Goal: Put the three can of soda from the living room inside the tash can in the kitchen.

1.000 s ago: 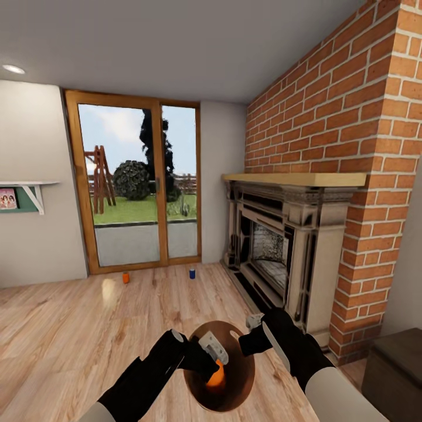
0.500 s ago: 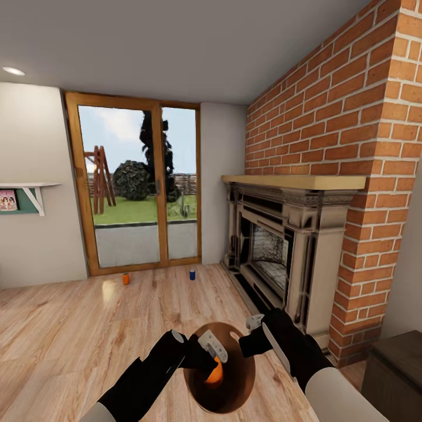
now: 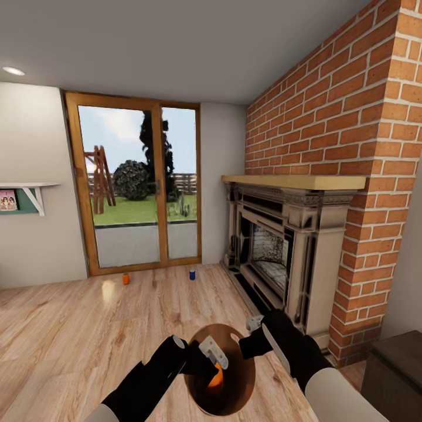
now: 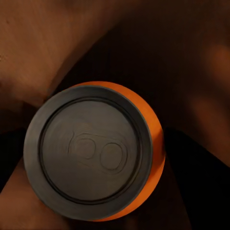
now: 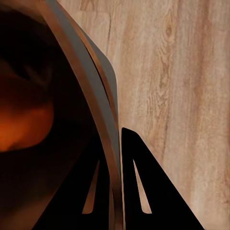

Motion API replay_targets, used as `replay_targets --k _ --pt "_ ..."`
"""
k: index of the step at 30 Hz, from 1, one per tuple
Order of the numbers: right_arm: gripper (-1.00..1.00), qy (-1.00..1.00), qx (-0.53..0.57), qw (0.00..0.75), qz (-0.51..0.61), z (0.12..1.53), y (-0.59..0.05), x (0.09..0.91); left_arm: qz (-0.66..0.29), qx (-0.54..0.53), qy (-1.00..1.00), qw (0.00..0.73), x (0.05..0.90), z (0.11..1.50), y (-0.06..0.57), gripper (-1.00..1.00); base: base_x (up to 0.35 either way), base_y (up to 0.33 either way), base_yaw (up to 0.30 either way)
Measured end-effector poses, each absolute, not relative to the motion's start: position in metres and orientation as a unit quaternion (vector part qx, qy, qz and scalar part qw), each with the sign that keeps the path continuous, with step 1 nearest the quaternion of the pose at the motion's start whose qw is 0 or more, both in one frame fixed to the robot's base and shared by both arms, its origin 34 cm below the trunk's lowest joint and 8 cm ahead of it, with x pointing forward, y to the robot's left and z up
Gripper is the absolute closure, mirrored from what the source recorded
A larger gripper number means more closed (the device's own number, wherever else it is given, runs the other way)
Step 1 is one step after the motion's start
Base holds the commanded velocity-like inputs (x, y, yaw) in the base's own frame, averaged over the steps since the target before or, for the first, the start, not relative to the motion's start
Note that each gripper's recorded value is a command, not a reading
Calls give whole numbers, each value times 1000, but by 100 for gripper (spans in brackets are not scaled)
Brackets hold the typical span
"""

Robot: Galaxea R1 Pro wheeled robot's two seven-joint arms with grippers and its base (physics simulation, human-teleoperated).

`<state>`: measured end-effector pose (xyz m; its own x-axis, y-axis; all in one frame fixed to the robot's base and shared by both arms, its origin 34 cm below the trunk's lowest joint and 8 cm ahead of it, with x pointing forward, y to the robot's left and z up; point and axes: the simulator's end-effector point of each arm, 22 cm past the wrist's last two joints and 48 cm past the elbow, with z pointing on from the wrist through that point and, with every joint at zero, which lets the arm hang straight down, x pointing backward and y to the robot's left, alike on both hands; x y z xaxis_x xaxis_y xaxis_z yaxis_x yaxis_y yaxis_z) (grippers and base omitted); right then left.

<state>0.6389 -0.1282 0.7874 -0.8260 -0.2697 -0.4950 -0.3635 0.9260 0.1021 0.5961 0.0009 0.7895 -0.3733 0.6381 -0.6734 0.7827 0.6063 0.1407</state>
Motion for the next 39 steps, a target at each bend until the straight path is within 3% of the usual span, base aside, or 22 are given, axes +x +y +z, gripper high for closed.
replay_targets --k 11,12,39 --pt "100 950 -179 240 89 784 -125 636 -97 427 824 359 598 788 2 100 0 0 0" --pt "100 950 -179 240 89 784 -125 636 -97 427 824 359 598 788 2 -100 0 0 0" --pt "100 950 -179 238 91 783 -124 635 -106 425 823 361 598 790 1 -100 0 0 0"
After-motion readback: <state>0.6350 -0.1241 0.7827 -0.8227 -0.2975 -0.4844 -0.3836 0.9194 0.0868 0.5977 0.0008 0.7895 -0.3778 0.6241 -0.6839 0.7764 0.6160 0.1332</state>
